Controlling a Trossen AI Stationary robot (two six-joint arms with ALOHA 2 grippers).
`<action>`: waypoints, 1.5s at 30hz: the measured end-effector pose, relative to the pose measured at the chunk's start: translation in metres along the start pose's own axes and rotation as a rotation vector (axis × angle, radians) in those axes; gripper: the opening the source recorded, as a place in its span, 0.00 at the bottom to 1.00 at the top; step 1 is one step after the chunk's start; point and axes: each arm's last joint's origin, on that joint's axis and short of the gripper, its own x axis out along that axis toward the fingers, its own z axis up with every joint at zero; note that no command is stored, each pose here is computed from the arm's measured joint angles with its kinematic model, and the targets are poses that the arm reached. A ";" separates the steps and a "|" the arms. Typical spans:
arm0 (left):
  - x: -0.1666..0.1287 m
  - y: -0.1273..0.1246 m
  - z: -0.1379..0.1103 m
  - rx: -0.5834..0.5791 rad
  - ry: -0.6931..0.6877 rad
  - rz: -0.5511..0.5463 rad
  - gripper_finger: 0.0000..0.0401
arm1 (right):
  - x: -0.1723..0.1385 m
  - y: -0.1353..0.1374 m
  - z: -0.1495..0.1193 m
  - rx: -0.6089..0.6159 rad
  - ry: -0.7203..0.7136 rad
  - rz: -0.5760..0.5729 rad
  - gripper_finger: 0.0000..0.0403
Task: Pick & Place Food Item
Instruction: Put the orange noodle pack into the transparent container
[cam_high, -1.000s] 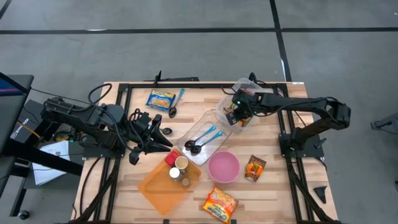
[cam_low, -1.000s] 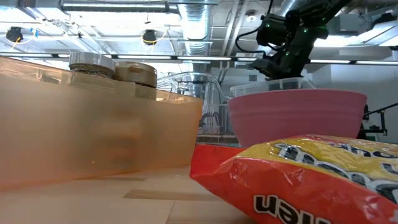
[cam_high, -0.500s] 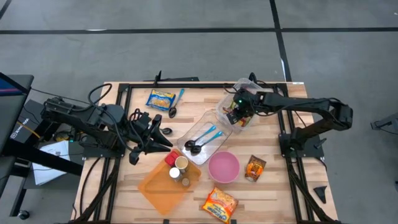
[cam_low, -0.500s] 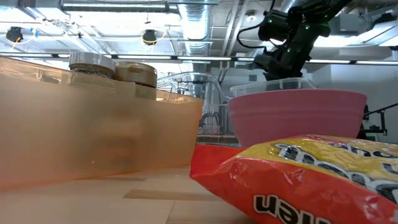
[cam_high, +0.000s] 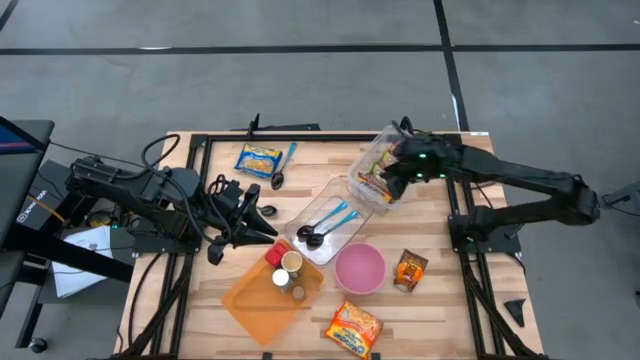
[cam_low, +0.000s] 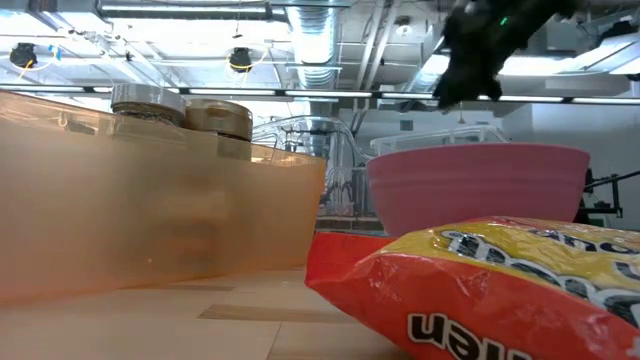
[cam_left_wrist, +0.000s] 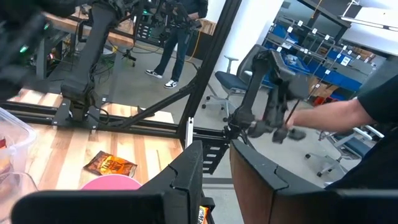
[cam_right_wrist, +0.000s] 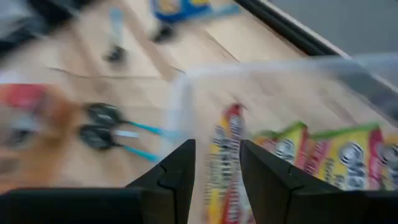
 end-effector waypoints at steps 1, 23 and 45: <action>0.000 0.000 0.000 0.000 0.000 0.000 0.19 | -0.008 0.002 0.000 -0.010 -0.023 0.036 0.30; 0.000 0.001 0.005 0.086 -0.067 0.083 0.19 | -0.110 0.073 -0.053 0.140 0.072 0.677 0.30; 0.000 0.001 0.005 0.112 -0.070 0.081 0.19 | -0.066 0.223 -0.197 0.519 0.483 0.444 0.30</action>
